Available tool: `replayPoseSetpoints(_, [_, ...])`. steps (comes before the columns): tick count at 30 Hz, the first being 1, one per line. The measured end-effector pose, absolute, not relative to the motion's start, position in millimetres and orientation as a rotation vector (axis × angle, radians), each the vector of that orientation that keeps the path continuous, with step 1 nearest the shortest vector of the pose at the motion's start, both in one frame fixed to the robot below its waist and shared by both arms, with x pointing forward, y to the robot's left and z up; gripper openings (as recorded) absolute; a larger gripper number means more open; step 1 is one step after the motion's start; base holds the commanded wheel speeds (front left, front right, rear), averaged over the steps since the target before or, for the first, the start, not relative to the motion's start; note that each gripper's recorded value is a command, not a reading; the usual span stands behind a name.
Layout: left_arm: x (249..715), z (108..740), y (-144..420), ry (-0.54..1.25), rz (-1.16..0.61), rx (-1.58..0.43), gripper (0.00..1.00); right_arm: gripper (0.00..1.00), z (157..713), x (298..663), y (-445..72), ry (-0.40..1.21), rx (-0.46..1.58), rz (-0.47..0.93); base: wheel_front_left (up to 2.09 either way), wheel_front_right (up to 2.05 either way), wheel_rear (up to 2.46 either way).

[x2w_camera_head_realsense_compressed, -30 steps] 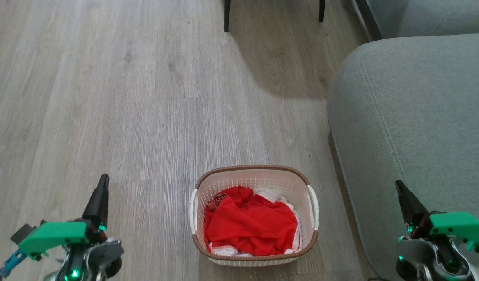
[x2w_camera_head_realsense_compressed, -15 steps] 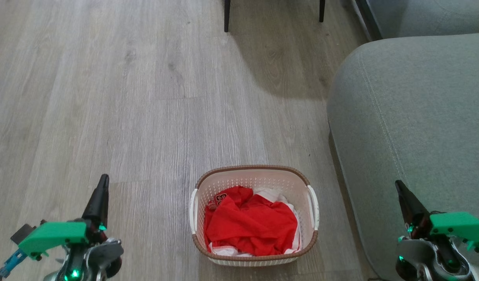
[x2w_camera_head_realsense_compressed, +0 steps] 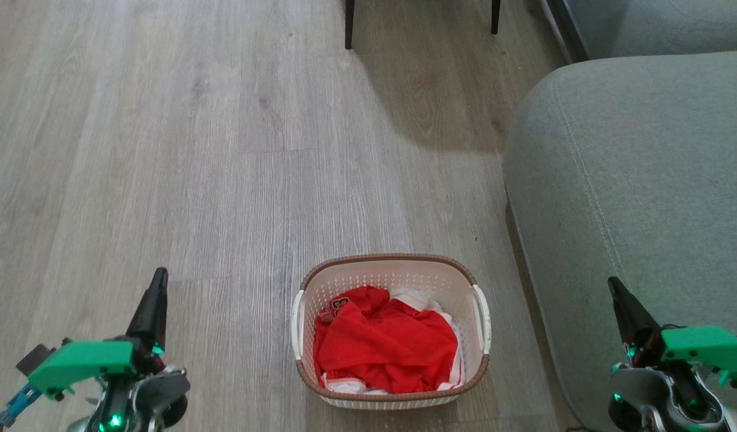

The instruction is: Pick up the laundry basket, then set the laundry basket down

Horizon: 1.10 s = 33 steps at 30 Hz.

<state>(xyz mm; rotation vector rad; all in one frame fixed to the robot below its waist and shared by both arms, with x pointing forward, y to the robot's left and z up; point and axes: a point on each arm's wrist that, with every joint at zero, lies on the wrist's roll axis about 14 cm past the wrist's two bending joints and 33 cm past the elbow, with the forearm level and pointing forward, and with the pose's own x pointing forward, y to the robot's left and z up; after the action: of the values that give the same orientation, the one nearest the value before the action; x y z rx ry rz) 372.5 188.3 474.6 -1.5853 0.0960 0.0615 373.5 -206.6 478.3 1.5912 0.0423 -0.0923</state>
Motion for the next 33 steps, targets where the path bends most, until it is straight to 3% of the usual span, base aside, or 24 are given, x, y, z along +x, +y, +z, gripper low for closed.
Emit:
replayPoseSetpoints(26, [372, 475, 188, 0.096, 0.062, -1.585, 0.00, 0.00, 478, 373, -207, 0.042, 1.591, -0.092, 0.00, 0.00, 0.00])
replayPoseSetpoints(27, [372, 475, 188, 0.096, 0.062, -1.585, 1.00, 1.00, 478, 373, -207, 0.042, 1.591, -0.092, 0.00, 0.00, 0.00])
replayPoseSetpoints(33, [345, 428, 185, 0.206, 0.181, -1.599, 1.00, 1.00, 436, 351, -203, 0.143, 1.604, -0.197, 0.00, 0.00, 0.00])
